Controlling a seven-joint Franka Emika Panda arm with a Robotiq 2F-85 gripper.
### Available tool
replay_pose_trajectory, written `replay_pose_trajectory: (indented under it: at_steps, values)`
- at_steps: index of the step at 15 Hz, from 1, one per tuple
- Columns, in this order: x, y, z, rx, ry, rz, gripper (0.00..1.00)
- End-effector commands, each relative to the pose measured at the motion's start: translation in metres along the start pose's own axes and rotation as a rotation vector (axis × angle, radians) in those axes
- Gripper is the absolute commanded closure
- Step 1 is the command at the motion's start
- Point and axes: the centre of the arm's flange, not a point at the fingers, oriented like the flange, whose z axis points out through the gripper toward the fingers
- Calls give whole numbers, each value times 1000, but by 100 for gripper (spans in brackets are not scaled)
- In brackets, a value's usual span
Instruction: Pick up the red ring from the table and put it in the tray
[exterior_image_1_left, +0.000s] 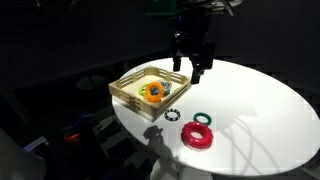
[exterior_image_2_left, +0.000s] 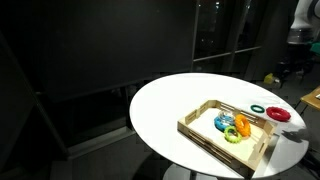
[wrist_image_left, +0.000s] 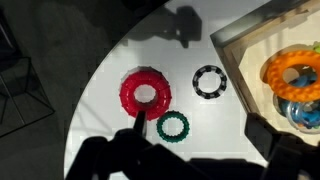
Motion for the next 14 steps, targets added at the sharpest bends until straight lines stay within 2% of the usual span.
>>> replay_pose_trajectory:
  at_steps: [1, 10, 14]
  values:
    - [7, 3, 26, 21, 14, 32, 0]
    - [16, 18, 92, 6, -38, 73, 0]
    - [21, 18, 116, 9, -29, 86, 0]
